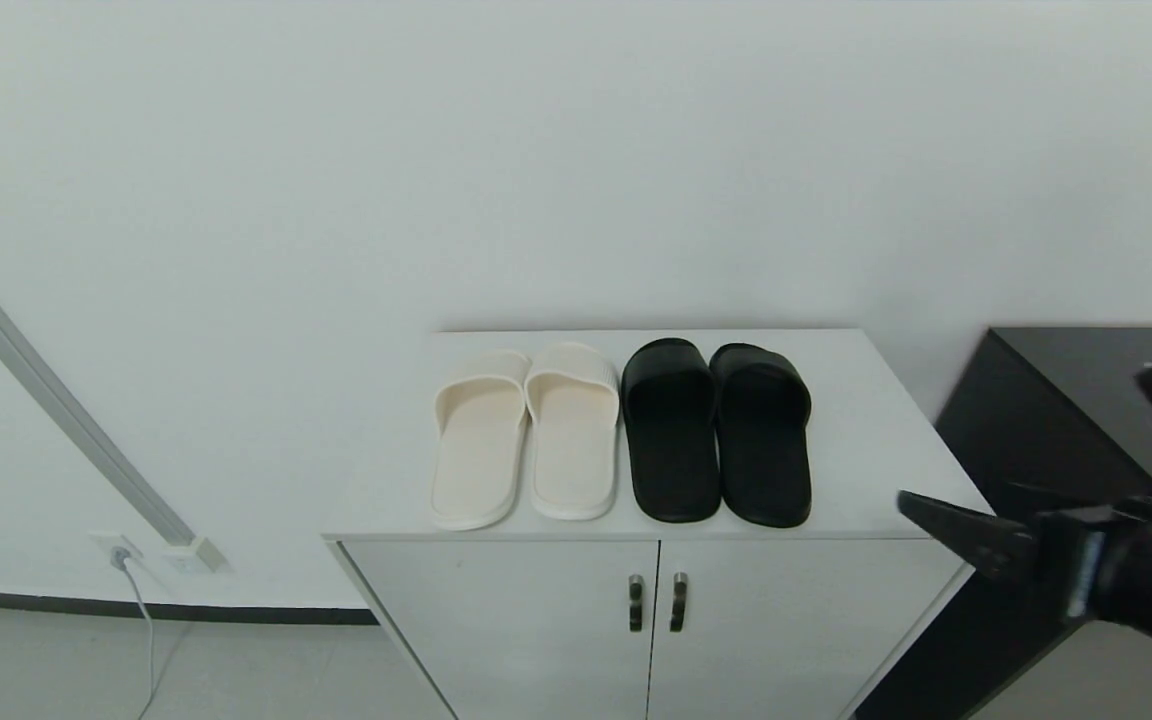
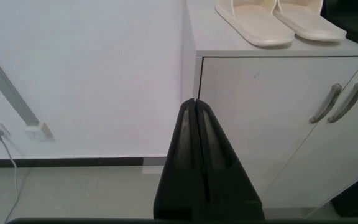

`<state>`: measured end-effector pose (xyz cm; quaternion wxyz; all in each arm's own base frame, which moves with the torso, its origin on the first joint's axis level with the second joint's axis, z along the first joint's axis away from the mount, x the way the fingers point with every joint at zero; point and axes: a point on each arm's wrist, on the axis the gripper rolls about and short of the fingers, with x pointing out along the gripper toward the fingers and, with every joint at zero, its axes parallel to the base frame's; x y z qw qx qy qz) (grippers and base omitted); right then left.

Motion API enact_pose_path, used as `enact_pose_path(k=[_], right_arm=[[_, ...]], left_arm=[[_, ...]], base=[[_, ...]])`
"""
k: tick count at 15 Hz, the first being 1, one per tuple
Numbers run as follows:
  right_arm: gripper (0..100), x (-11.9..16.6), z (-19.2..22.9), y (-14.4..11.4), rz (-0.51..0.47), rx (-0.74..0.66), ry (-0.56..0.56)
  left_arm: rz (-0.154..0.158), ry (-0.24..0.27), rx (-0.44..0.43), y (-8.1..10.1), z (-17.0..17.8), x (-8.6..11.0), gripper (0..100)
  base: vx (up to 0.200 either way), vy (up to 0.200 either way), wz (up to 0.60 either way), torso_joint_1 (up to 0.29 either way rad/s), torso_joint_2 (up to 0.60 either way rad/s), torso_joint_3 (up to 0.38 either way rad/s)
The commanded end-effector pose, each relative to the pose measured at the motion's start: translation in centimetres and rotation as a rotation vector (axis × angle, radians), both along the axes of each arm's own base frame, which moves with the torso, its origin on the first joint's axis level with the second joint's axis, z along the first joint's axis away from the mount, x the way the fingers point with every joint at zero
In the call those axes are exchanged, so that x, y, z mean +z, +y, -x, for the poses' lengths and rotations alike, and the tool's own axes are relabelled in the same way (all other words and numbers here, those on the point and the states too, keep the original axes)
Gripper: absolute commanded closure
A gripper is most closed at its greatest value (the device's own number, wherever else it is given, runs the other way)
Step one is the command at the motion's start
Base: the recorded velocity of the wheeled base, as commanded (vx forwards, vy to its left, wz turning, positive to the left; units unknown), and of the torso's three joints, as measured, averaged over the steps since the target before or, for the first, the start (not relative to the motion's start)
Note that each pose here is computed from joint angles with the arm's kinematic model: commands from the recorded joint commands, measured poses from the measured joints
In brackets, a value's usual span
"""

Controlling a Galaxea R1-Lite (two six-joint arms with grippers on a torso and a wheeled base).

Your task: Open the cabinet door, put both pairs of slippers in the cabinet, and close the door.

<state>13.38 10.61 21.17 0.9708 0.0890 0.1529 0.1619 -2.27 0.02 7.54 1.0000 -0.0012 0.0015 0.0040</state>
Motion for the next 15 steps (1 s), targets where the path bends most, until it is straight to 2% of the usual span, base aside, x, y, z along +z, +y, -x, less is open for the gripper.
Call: enact_pose_path(k=[1, 4, 5, 11, 15], right_arm=[[0, -0.2, -3.9, 5.2, 0.031, 0.025, 0.052], [0, -0.4, -7.1, 8.1, 0.063, -0.064, 0.043], [0, -0.4, -7.3, 8.3, 0.064, -0.071, 0.038], [0, -1.8, -12.1, 14.5, 0.116, -0.205, -0.046], [0, -3.4, -14.4, 15.9, 0.170, -0.240, -0.053]], left_arm=[[0.001, 0.002, 0.000, 0.0, 0.0, 0.0, 100], [0.002, 0.002, -0.002, 0.0, 0.0, 0.0, 100], [0.001, 0.002, 0.001, 0.0, 0.0, 0.0, 100], [0.001, 0.000, 0.000, 0.0, 0.0, 0.0, 100], [0.002, 0.000, 0.000, 0.0, 0.0, 0.0, 100]], base=[[0.000, 0.000, 0.00, 0.000, 0.00, 0.000], [0.000, 0.000, 0.00, 0.000, 0.00, 0.000], [0.000, 0.000, 0.00, 0.000, 0.00, 0.000], [0.000, 0.000, 0.00, 0.000, 0.00, 0.000], [0.000, 0.000, 0.00, 0.000, 0.00, 0.000]])
